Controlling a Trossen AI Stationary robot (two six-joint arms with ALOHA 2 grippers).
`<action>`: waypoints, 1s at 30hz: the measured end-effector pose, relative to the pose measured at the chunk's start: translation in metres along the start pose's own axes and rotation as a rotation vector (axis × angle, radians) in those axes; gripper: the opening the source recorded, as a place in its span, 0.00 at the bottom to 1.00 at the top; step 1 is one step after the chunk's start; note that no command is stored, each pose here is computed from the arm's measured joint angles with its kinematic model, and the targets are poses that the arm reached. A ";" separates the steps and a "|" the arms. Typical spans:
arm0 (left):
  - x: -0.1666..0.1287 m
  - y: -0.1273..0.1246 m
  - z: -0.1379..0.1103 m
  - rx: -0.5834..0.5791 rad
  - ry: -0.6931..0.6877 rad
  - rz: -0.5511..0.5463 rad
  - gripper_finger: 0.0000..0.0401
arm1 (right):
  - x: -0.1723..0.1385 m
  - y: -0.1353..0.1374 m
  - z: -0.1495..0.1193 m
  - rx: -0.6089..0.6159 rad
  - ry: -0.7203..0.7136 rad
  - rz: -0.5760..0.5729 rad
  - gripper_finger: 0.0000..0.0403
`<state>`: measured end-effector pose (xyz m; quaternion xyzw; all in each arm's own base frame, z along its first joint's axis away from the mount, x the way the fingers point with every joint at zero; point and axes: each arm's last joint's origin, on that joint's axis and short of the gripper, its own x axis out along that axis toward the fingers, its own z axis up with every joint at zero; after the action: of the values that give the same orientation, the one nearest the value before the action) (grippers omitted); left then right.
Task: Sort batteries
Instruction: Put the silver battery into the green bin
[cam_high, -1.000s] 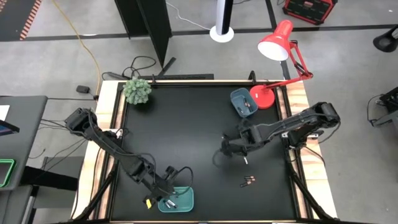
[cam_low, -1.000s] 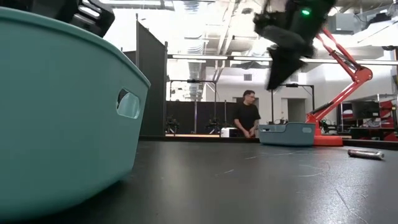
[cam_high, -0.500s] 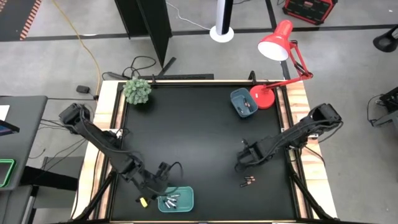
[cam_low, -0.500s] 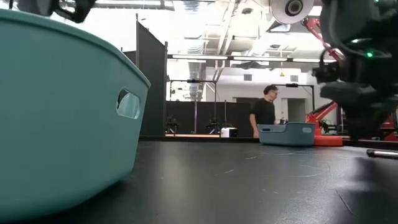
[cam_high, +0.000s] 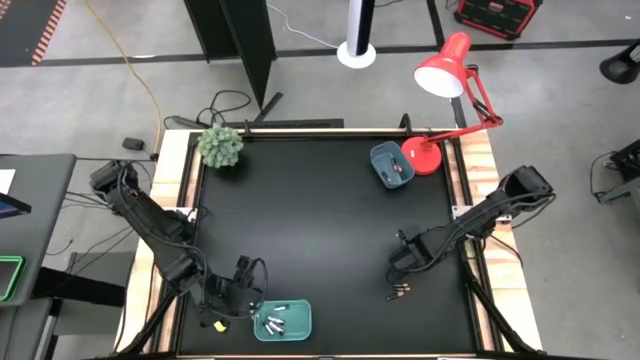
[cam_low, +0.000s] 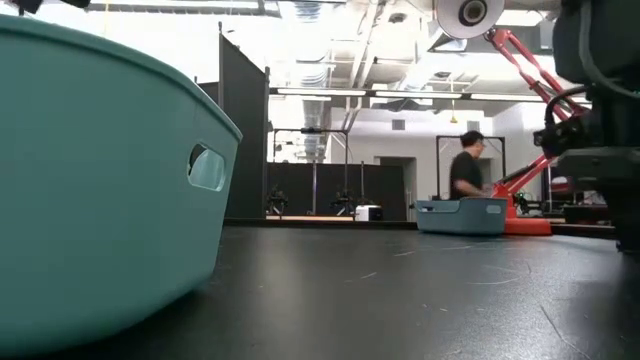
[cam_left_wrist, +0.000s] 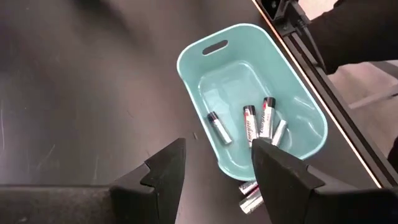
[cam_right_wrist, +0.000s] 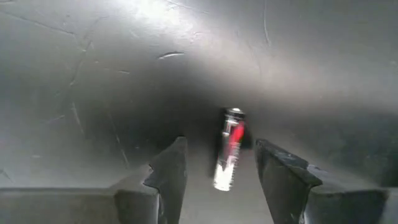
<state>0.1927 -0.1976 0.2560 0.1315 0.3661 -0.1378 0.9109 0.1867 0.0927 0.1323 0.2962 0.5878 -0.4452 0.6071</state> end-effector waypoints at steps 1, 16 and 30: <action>0.000 -0.001 0.000 -0.003 -0.002 0.005 0.44 | 0.003 0.000 -0.001 0.000 0.006 0.023 0.49; -0.001 0.000 -0.003 -0.015 0.020 0.032 0.44 | -0.001 0.011 -0.003 -0.122 0.012 0.106 0.03; -0.001 0.003 -0.009 -0.051 0.059 0.097 0.44 | -0.051 0.059 0.010 -0.511 -0.279 0.379 0.02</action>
<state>0.1878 -0.1915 0.2511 0.1299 0.3895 -0.0803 0.9083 0.2480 0.1188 0.1742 0.1748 0.5259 -0.1992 0.8082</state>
